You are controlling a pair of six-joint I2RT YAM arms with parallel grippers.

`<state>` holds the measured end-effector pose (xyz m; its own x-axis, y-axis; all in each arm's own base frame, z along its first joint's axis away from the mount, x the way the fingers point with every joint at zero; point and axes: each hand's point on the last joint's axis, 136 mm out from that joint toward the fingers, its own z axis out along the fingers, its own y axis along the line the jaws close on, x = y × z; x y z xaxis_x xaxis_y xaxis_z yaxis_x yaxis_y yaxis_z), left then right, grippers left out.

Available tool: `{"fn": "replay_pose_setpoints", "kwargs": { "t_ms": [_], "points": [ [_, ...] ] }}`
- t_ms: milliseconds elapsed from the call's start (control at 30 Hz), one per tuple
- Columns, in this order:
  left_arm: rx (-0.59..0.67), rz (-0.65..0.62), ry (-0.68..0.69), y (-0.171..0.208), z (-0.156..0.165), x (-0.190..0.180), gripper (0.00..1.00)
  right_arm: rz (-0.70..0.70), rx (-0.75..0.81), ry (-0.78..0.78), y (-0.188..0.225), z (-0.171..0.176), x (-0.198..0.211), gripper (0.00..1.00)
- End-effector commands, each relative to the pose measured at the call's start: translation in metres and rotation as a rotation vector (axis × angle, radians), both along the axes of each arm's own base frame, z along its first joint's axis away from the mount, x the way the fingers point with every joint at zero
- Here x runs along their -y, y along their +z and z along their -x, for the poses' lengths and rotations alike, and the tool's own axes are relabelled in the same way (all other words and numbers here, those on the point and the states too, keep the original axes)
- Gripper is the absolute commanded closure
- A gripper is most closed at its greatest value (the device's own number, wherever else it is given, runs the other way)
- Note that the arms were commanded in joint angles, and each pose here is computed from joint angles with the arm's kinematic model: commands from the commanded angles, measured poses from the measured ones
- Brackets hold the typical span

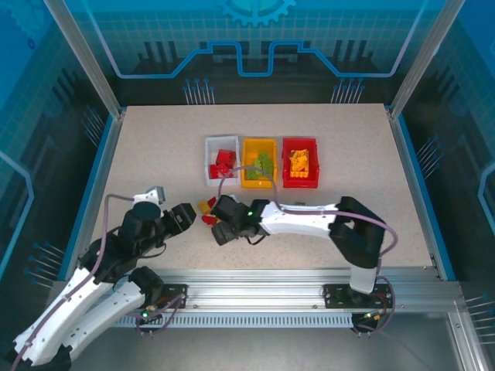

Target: Sort the legos into containers by color

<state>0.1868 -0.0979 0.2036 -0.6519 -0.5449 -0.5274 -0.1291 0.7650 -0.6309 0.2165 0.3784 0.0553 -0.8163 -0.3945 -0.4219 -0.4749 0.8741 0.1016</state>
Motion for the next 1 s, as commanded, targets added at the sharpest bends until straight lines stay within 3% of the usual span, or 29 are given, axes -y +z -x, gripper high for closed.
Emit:
{"fn": "replay_pose_setpoints", "kwargs": {
  "t_ms": [0, 300, 667, 967],
  "points": [
    [-0.070, 0.001, 0.017, -0.020, 0.018, -0.010, 0.39, 0.036, -0.029, -0.044, -0.008, -0.004, -0.009, 0.12],
    [-0.067, 0.029, -0.006, -0.018, 0.017, -0.003, 0.40, 0.092, -0.041, -0.114, -0.034, -0.040, -0.006, 0.18],
    [-0.074, 0.061, -0.038, -0.021, 0.010, 0.010, 0.42, 0.110, -0.014, -0.141, -0.032, -0.058, 0.036, 0.28],
    [-0.085, 0.071, -0.060, -0.022, 0.005, 0.019, 0.42, 0.080, -0.028, -0.145, -0.036, -0.069, 0.018, 0.28]
  ]
}}
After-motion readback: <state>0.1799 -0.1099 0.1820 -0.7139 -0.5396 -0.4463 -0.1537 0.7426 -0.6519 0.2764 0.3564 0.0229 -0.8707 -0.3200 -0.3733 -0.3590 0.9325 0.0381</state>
